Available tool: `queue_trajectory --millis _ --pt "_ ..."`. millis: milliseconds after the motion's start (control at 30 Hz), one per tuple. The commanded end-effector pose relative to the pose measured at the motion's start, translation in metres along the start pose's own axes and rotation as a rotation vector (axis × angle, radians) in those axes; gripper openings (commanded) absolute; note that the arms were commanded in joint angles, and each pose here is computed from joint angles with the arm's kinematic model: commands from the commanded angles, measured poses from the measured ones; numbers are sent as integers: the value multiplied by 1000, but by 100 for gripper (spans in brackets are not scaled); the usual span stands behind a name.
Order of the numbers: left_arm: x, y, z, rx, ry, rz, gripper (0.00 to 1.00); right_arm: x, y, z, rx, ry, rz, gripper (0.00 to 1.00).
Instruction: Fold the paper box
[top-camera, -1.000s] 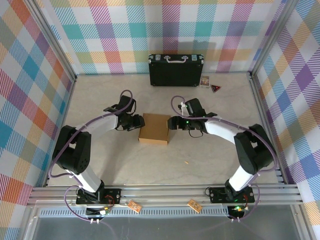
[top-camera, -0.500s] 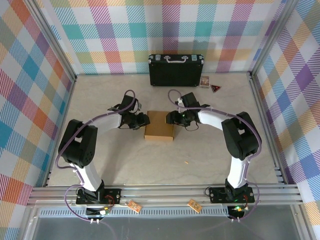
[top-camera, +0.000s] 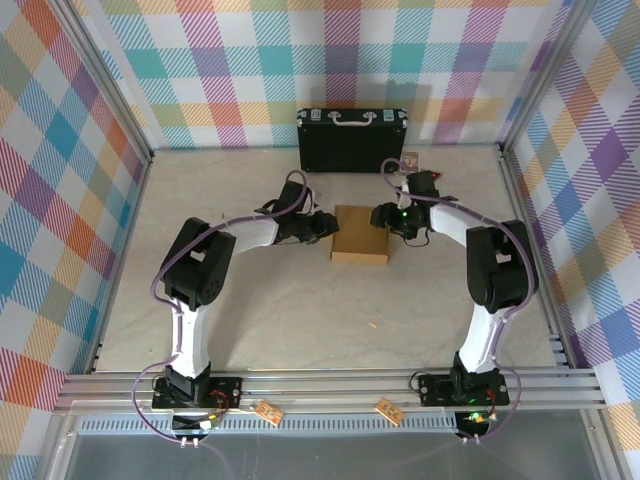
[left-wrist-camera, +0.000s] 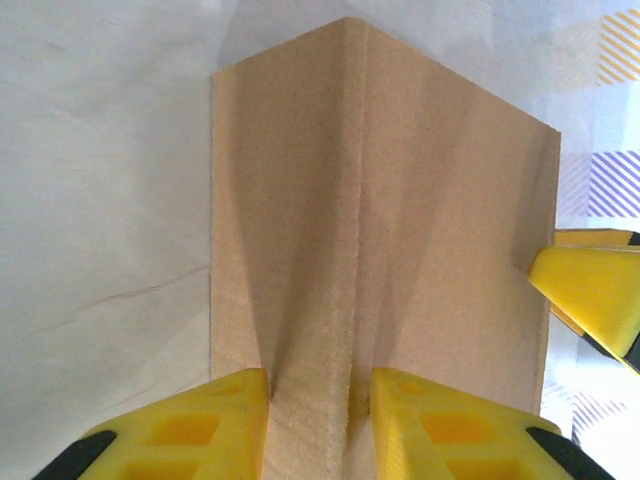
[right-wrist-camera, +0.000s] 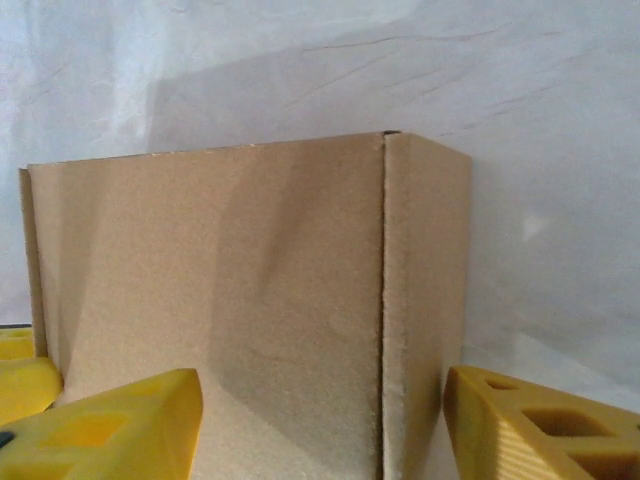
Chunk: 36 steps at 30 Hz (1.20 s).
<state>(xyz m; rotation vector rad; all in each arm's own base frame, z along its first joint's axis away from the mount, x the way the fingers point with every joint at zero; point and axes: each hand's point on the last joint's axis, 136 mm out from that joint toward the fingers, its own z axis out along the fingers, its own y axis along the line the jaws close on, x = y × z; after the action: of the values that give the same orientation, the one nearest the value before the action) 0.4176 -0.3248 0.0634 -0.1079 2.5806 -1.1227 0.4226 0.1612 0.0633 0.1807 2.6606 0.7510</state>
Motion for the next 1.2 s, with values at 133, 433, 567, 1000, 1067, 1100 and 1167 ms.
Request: queue_trajectory --millis 133,433,567,1000,1067,1100,1167 --pt "12 20 -21 -130 -39 23 50 -10 -2 -48 96 -104 -80 84" --pt "-17 17 -157 -320 -371 162 68 -19 -11 -122 223 -348 -174 97" --pt "-18 18 -242 -422 -636 275 70 -12 -14 -150 233 -546 -335 97" --pt "19 86 -344 -710 -1133 496 71 18 -61 -167 365 -844 -456 99" --pt "21 95 -331 -732 -1108 587 71 17 -66 -160 376 -838 -451 99" --pt "21 105 -322 -756 -1080 623 72 17 -70 -154 381 -832 -449 99" --pt "17 128 -314 -809 -1045 598 72 12 -81 -149 400 -853 -403 99"
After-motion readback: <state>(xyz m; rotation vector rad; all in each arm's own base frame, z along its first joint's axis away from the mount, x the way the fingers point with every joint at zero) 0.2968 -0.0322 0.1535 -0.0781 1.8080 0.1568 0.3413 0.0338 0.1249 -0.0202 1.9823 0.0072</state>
